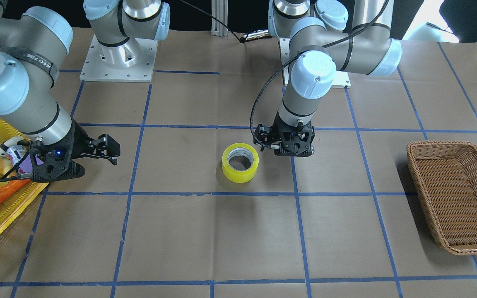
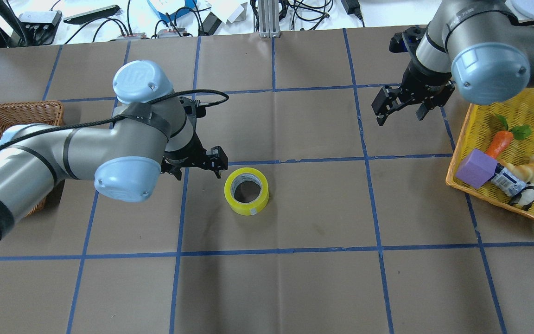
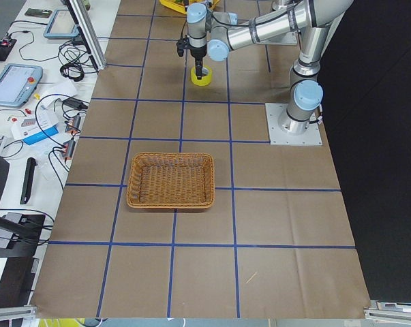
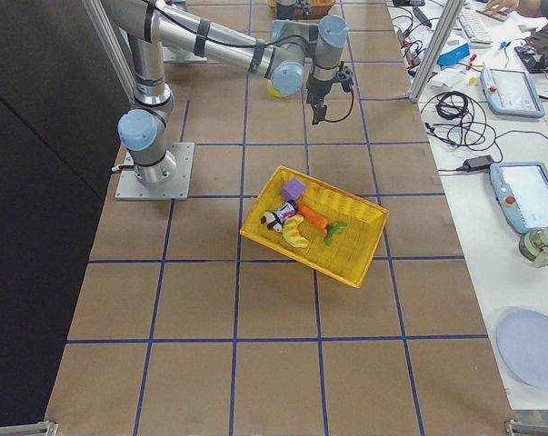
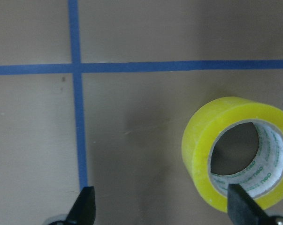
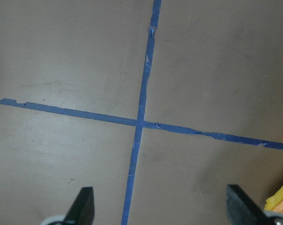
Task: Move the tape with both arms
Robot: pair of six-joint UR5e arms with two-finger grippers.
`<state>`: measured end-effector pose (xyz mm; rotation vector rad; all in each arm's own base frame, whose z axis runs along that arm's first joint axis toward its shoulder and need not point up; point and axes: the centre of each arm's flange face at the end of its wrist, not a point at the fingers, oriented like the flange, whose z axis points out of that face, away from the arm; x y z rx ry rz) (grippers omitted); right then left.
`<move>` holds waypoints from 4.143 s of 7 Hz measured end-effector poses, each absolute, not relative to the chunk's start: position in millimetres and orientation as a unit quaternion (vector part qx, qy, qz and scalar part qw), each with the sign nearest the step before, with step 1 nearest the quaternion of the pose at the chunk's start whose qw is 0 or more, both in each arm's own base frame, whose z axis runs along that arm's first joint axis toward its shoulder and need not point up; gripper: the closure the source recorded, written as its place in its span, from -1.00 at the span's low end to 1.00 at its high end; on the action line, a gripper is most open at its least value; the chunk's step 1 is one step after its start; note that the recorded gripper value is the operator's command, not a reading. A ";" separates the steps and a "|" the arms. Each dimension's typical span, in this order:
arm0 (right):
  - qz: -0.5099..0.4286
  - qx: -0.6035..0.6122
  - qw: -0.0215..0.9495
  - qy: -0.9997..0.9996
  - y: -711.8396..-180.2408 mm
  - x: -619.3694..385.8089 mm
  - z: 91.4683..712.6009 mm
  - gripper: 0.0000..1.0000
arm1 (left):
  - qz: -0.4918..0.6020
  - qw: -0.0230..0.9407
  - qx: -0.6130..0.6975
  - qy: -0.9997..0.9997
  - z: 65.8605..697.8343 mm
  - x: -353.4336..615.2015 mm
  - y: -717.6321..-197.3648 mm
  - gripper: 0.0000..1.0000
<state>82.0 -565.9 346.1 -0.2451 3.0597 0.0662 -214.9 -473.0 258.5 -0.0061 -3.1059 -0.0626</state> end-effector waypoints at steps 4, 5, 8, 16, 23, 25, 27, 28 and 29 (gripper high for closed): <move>-0.013 -0.068 0.015 0.997 -578.3 81.9 412.4 -1.00 | -0.026 0.014 -0.008 -1.000 195.3 -262.8 -465.7 0.67; -0.017 -0.070 0.012 0.997 -576.3 85.2 424.4 -1.00 | -0.027 0.012 -0.013 -0.999 192.9 -263.2 -466.0 0.95; -0.031 -0.057 0.010 0.998 -568.0 101.8 448.1 -1.00 | -0.017 0.012 -0.020 -1.000 200.8 -261.5 -470.8 1.00; 0.000 -0.007 0.012 1.000 -556.1 123.7 444.6 -1.00 | -0.006 -0.048 -0.084 -0.995 385.6 146.9 -533.0 1.00; 0.020 0.033 0.013 0.999 -527.7 124.3 458.1 -1.00 | -0.001 -0.059 -0.074 -0.995 279.1 335.6 -542.3 -1.00; 0.021 0.031 0.016 0.999 -527.0 124.9 456.4 -1.00 | -0.005 -0.051 -0.078 -0.996 309.2 305.6 -546.3 -1.00; 0.022 0.030 0.015 0.999 -526.9 124.1 454.4 -1.00 | -0.018 -0.036 -0.052 -0.998 360.1 209.3 -553.5 -1.00; 0.022 0.030 0.015 0.999 -526.9 123.8 454.4 -1.00 | -0.024 -0.032 -0.009 -0.999 387.9 139.5 -552.5 -1.00; 0.023 0.030 0.014 0.999 -526.7 123.6 454.0 -1.00 | -0.022 -0.027 0.034 -0.999 408.7 71.5 -549.3 -1.00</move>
